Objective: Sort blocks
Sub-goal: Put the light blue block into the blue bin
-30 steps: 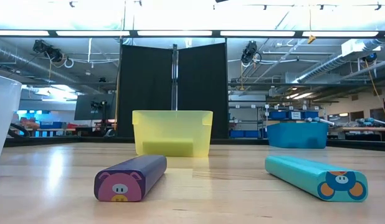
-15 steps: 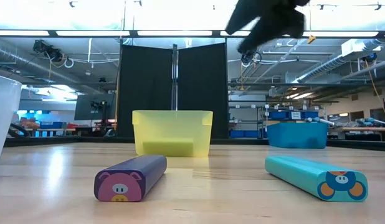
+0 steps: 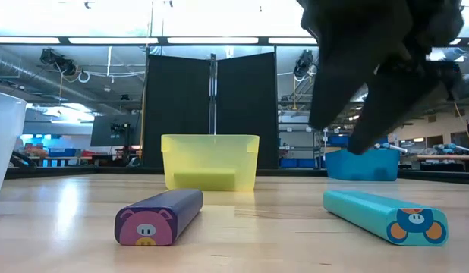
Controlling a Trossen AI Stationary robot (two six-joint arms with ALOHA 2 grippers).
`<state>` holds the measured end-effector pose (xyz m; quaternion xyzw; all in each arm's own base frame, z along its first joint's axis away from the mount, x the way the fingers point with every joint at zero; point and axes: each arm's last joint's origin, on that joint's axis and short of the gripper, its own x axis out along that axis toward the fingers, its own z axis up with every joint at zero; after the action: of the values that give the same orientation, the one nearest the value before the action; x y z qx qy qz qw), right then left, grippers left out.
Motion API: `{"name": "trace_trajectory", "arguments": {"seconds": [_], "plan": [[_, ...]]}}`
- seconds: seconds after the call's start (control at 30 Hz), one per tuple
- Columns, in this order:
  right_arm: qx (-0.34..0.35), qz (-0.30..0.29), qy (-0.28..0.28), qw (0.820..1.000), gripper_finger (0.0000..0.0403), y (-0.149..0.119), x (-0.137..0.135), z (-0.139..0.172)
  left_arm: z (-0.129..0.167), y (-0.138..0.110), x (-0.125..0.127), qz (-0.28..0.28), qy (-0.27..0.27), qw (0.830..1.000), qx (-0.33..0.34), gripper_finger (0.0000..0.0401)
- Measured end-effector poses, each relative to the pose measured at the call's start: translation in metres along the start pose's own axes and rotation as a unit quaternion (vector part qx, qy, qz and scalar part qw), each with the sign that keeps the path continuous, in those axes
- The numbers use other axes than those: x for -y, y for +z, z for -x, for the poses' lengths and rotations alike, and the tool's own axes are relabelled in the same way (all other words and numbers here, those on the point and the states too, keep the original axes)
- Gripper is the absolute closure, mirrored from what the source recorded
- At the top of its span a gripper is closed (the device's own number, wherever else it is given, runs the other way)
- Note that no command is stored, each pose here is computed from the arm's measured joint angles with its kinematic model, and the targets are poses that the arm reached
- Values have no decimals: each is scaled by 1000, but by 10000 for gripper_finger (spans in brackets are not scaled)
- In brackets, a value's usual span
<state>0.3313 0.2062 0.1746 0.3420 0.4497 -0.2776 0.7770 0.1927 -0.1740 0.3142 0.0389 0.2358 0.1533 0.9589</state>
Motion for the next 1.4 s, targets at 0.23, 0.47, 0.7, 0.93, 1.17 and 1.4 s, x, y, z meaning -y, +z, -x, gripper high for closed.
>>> {"name": "trace_trajectory", "arguments": {"seconds": [0.23, 0.47, 0.7, 0.93, 1.17, 1.4], "plan": [[-23, -6, -99, 995, 127, -1, -27, -10, 1, 1, -1, -11, 6, 1000, 6, 174], [-35, -43, -119, 991, 127, -6, -44, -26, 1, 1, -2, -13, 6, 1000, 5, 174], [-26, -99, -151, 983, 127, -17, -37, -26, 1, 1, -2, -16, 6, 1000, 4, 174], [-24, -106, -133, 985, 127, -30, -41, -42, 1, 1, -1, -13, 6, 1000, 6, 174], [-21, -106, -139, 984, 150, -33, -41, -48, 1, 1, -1, -6, 6, 1000, 9, 174], [-24, -91, -142, 985, 286, -34, -40, -48, 1, 2, -1, -2, 6, 1000, 11, 174]]}}
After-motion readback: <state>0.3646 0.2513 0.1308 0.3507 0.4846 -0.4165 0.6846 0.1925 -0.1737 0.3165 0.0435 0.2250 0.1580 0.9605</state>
